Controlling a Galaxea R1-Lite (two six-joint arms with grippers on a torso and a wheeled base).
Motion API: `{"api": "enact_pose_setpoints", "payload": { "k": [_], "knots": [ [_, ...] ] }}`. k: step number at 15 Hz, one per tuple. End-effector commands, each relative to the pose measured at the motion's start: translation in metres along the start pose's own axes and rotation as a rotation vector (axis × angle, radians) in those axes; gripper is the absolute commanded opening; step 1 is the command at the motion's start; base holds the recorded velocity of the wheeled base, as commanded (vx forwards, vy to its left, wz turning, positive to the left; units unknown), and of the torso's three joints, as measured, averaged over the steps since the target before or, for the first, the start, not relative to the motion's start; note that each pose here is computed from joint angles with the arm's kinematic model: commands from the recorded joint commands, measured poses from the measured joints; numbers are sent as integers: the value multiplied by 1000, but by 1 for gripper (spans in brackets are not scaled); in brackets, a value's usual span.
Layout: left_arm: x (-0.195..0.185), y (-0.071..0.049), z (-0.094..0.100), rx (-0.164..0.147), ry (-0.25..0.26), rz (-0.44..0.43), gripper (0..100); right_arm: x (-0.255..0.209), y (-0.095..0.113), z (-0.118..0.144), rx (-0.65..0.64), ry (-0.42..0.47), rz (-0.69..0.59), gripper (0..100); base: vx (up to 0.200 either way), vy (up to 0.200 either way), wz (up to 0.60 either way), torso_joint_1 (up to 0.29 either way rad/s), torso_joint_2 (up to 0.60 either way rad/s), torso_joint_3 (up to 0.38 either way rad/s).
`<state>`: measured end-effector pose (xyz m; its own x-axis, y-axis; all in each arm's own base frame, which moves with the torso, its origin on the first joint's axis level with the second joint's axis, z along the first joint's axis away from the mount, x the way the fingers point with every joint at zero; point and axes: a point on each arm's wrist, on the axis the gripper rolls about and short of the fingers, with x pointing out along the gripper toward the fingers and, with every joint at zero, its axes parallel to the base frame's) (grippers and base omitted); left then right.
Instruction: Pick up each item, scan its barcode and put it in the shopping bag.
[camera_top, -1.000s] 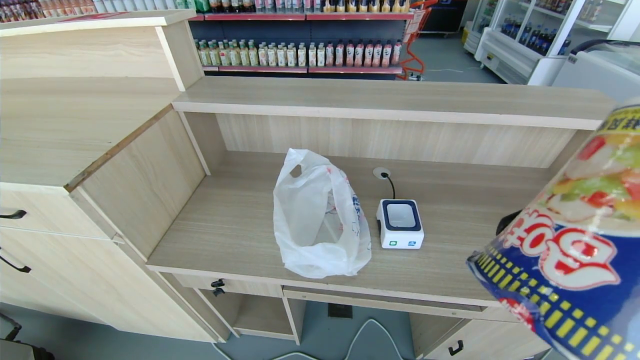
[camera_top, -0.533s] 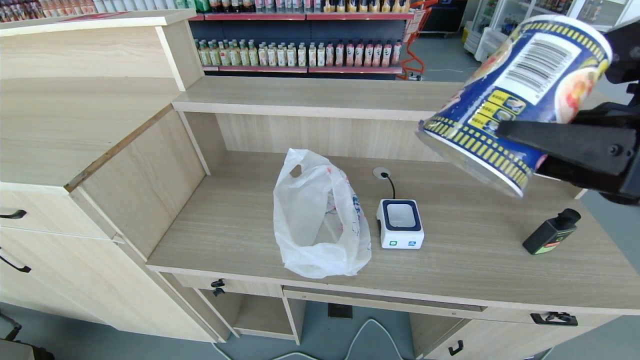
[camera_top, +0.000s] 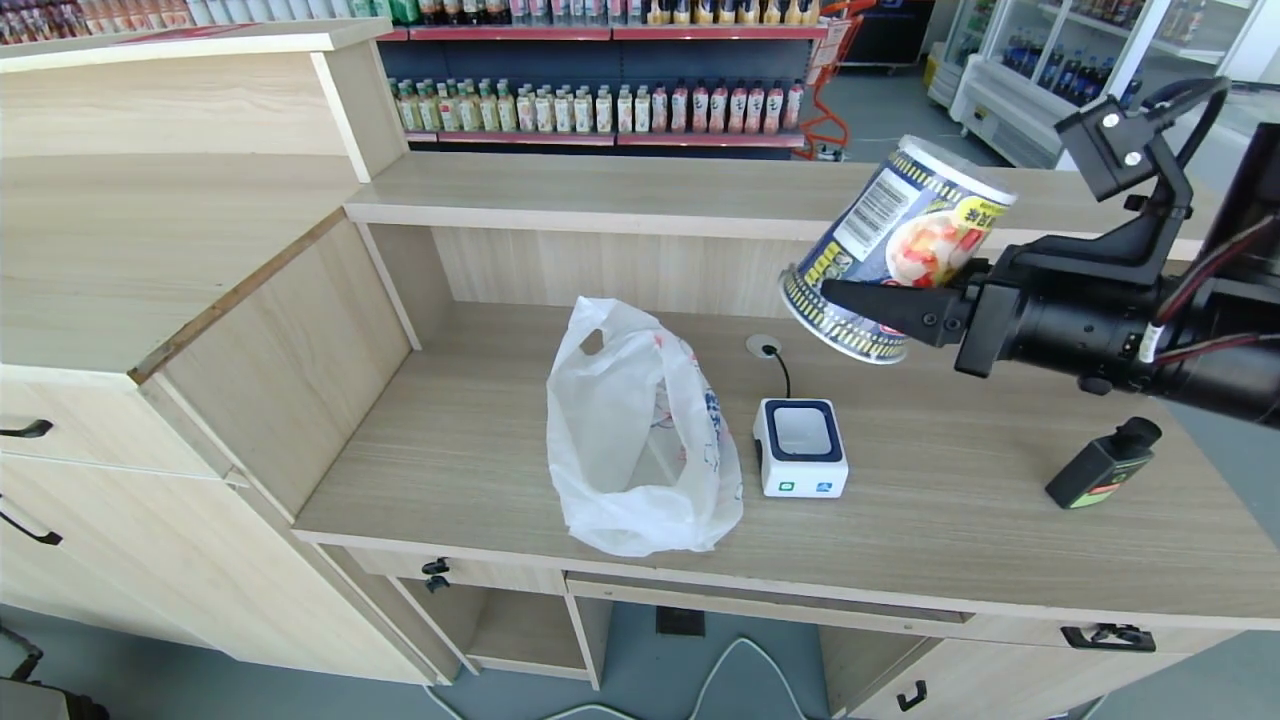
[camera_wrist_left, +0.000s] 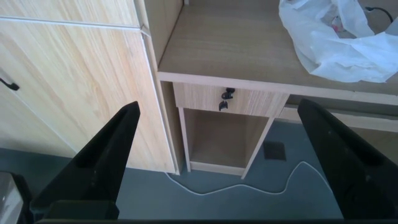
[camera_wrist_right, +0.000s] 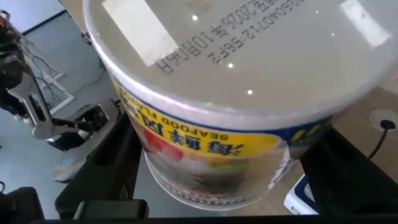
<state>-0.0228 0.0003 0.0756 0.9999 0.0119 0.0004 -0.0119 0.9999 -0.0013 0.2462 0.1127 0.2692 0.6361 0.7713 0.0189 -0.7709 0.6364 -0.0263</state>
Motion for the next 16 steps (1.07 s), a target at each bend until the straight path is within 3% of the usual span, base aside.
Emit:
{"api": "enact_pose_setpoints", "payload": {
  "k": [1,6,10,16],
  "knots": [
    [0,0,0,0,-1,0,100,13,-19,-10,-105,34,-38,0,0,0,0,0,0,0],
    [0,0,0,0,-1,0,100,22,-65,-29,-484,167,-95,0,0,0,0,0,0,0],
    [0,0,0,0,0,0,100,42,-94,-47,-898,177,9,0,0,0,0,0,0,0],
    [0,0,0,0,0,0,100,43,-115,-64,-1284,168,99,0,0,0,0,0,0,0]
  ]
}}
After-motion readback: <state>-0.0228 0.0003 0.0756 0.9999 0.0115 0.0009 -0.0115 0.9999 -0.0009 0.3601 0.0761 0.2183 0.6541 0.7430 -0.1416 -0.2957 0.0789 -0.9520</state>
